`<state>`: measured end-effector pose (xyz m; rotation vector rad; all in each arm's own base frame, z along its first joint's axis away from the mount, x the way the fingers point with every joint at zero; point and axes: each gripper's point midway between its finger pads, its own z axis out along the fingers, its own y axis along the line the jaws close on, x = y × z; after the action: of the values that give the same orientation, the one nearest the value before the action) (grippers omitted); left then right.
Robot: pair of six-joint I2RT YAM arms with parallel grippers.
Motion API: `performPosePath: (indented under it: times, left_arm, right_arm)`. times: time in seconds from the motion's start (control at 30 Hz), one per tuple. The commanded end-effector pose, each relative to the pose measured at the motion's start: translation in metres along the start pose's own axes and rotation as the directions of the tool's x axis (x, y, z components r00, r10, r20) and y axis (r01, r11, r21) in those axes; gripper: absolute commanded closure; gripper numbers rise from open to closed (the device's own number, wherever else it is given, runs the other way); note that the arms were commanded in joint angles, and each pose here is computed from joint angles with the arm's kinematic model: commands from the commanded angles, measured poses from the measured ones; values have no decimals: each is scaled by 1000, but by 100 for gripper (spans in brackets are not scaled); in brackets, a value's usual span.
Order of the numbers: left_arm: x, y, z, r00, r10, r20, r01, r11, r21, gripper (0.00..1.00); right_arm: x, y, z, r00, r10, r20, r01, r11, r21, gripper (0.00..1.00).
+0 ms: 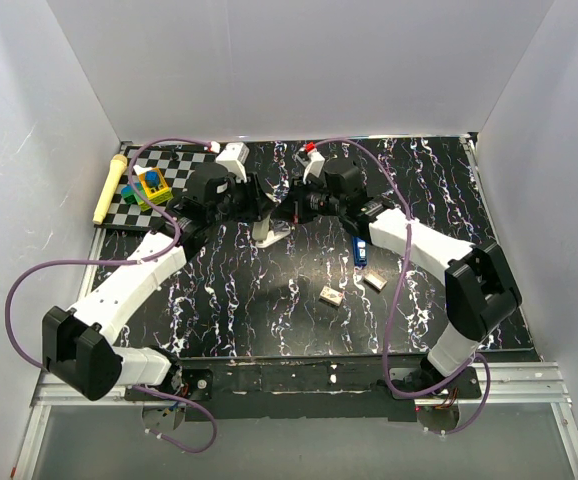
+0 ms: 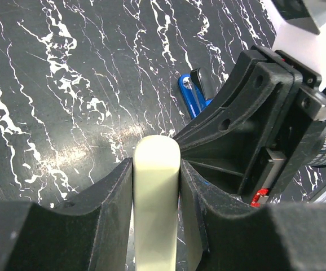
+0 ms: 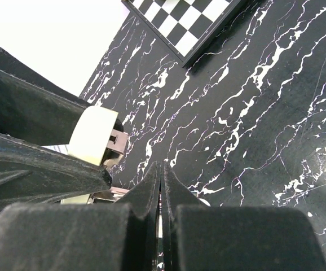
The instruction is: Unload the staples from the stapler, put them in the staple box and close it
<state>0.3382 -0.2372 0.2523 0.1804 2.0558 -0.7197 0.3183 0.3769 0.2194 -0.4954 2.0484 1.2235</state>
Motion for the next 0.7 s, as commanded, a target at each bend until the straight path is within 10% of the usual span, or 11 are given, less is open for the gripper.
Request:
performPosePath:
  times: [0.0,0.67]
  left_arm:
    - [-10,-2,0,999,-9,33,8,1000,28,100]
    - [3,24,17,998,-39,50,42,997,-64,100]
  right_arm:
    - [-1,7,5,1000,1,12,0,998,-62,99]
    - [65,21,13,989,108,-100,-122,981,-152,99]
